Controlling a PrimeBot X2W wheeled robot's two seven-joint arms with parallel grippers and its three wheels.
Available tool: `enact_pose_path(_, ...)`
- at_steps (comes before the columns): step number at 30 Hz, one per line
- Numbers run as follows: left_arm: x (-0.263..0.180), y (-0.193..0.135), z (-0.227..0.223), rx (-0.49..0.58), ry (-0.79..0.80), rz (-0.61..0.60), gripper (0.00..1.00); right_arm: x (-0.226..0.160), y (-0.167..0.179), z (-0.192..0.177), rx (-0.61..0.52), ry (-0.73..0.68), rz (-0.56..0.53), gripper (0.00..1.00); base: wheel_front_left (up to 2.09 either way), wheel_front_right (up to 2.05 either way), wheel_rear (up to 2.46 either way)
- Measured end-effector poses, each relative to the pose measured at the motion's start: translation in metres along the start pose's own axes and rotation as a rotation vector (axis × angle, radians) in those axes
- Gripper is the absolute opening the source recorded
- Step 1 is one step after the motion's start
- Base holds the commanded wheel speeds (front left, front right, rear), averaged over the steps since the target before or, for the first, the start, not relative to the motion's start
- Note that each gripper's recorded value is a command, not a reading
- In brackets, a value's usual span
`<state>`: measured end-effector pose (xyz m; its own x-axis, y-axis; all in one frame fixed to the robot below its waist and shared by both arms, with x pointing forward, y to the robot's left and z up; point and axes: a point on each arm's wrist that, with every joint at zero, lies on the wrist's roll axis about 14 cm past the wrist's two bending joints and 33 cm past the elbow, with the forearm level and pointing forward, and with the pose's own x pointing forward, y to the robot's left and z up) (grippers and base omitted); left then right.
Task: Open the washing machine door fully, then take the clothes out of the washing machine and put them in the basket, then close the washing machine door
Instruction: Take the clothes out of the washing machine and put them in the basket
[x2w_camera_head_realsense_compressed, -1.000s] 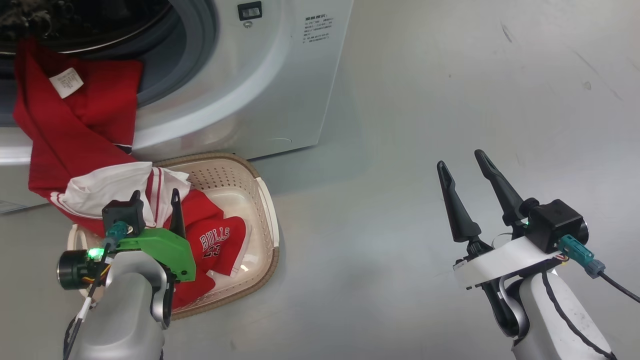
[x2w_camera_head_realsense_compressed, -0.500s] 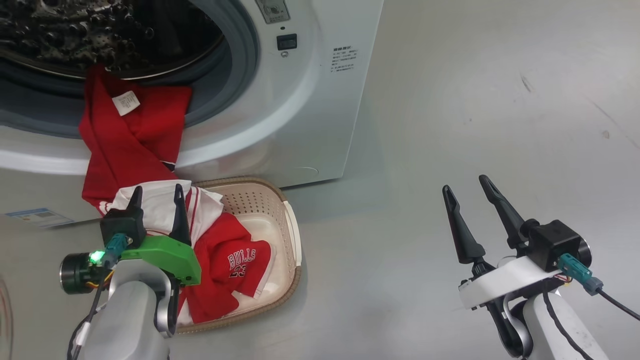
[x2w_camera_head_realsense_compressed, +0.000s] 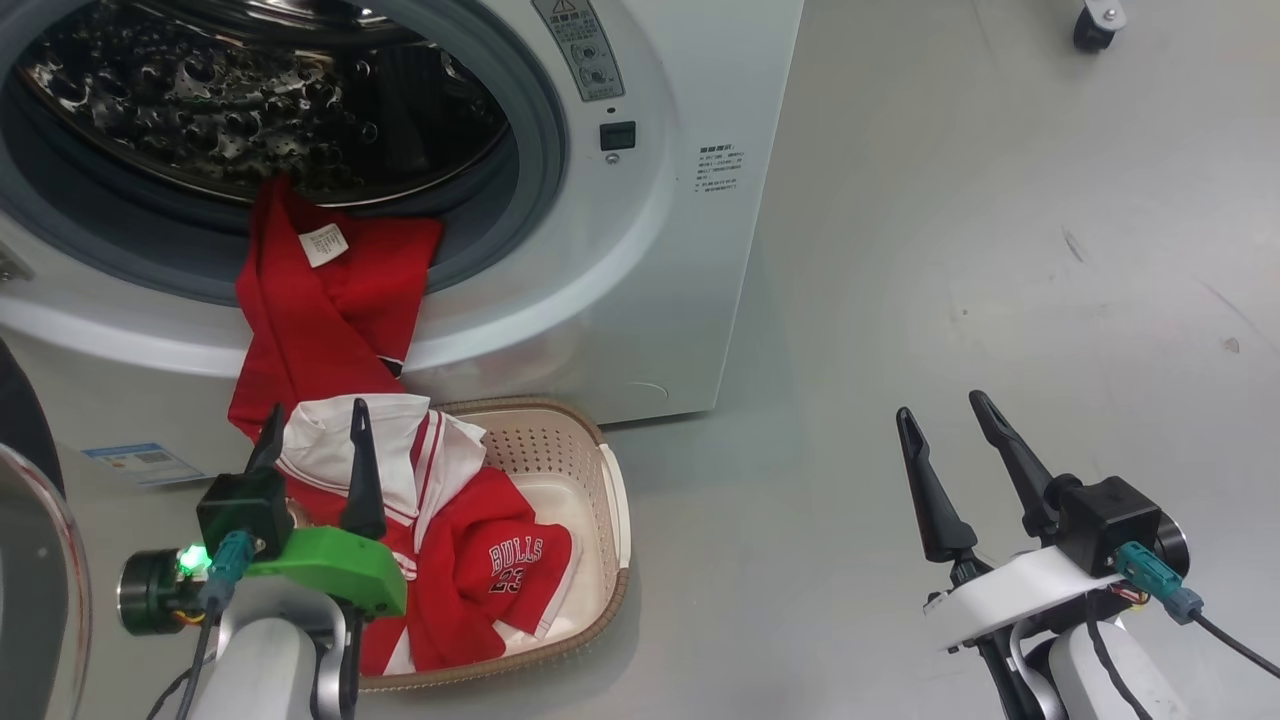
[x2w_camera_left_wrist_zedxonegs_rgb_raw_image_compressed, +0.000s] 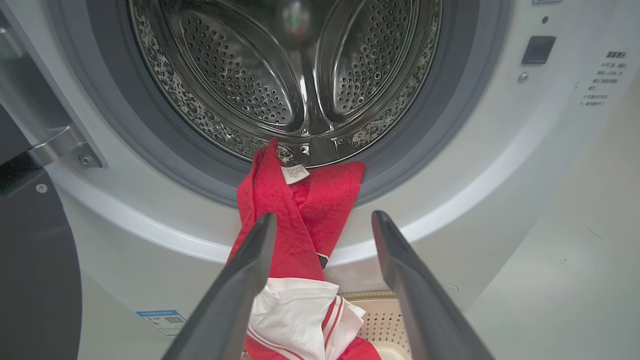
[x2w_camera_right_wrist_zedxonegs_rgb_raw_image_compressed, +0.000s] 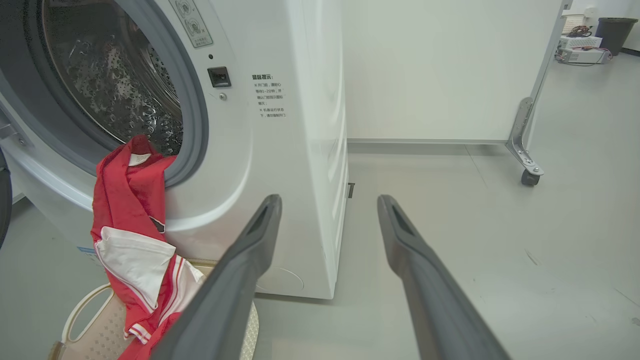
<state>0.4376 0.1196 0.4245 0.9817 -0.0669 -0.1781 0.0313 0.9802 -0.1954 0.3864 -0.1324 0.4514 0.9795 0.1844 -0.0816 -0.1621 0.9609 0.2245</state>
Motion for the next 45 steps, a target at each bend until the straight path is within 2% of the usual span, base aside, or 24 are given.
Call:
enact_pose_path(6,-0.021,0.002,0.002,0.012,-0.015,0.004,1.0,-0.006,0.005,0.006,-0.004,-0.017,0.004,1.0,0.0,0.0,0.0)
enact_pose_path(25,-0.05,0.005,0.012,0.008,-0.059,0.016,1.0,-0.016,0.006,0.013,-0.014,-0.039,-0.005,1.0,0.0,0.0,0.0)
enact_pose_path(45,-0.049,0.009,0.001,-0.002,0.002,0.032,1.0,-0.01,0.007,0.009,-0.013,-0.024,0.008,1.0,0.0,0.0,0.0)
